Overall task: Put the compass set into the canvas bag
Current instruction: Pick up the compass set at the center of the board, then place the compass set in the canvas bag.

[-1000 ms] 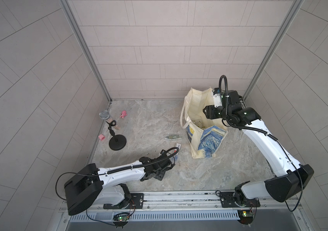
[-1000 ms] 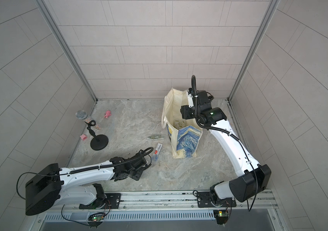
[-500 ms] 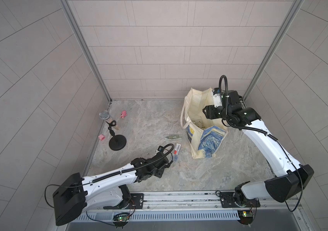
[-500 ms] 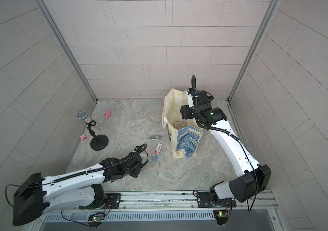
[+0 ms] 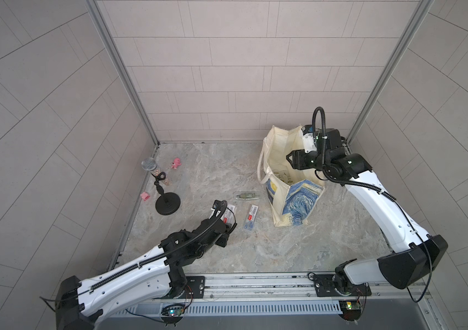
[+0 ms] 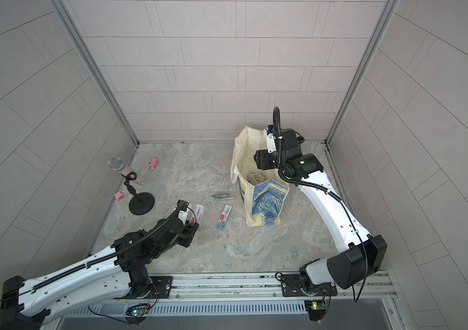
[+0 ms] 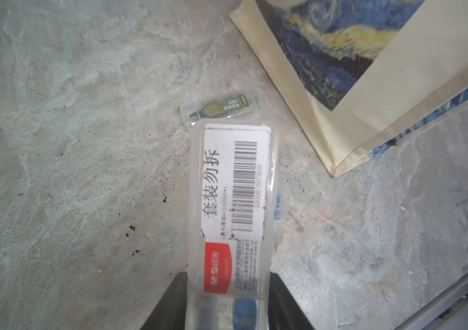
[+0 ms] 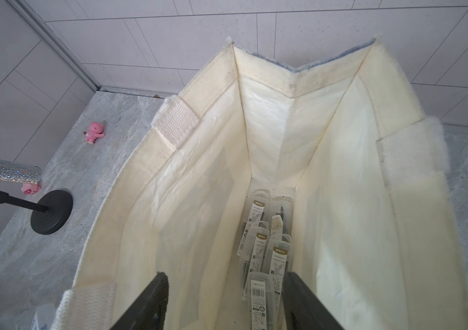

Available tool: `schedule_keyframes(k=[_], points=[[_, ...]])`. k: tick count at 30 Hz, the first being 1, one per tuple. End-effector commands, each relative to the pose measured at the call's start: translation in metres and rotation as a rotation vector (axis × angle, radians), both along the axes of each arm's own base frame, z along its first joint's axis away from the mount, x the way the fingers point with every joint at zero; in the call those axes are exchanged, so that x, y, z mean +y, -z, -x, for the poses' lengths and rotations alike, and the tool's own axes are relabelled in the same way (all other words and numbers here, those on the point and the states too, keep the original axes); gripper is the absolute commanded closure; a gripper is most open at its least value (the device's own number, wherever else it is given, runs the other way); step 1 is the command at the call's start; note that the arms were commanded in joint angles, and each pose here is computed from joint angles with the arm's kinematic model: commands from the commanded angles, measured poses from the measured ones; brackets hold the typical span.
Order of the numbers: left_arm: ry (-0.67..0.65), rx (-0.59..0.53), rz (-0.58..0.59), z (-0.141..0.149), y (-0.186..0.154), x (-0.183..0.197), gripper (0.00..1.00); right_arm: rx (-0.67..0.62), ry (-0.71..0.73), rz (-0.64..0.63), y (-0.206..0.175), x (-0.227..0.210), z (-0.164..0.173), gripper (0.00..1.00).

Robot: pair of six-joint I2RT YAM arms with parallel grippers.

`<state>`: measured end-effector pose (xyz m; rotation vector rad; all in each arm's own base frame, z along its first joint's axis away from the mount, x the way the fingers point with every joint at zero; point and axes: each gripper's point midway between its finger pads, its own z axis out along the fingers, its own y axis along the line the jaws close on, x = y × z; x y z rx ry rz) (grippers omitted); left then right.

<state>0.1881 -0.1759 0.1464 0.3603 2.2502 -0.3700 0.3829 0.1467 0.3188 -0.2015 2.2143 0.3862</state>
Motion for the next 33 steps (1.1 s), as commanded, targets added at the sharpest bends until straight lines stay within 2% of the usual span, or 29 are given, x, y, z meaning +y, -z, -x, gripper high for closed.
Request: schedule_keyframes(k=[1,10,17,24,33], points=[[-0.015,-0.079,0.030,-0.010,-0.025,-0.003,0.81,-0.006,-0.035,-0.049,-0.003,0.010,0.004,0.35],[0.001,-0.144,0.055,-0.027,-0.051,-0.018,0.83,-0.014,-0.052,-0.082,-0.006,0.015,0.006,0.35],[0.037,-0.192,0.104,-0.042,-0.080,-0.036,0.85,-0.050,-0.101,-0.180,-0.025,0.028,0.012,0.35],[0.117,-0.231,0.121,-0.043,-0.100,-0.053,0.87,-0.060,-0.207,-0.226,-0.035,0.059,0.027,0.35],[0.141,-0.333,0.088,-0.055,-0.139,-0.060,0.87,-0.063,-0.363,-0.261,-0.048,0.106,0.050,0.34]])
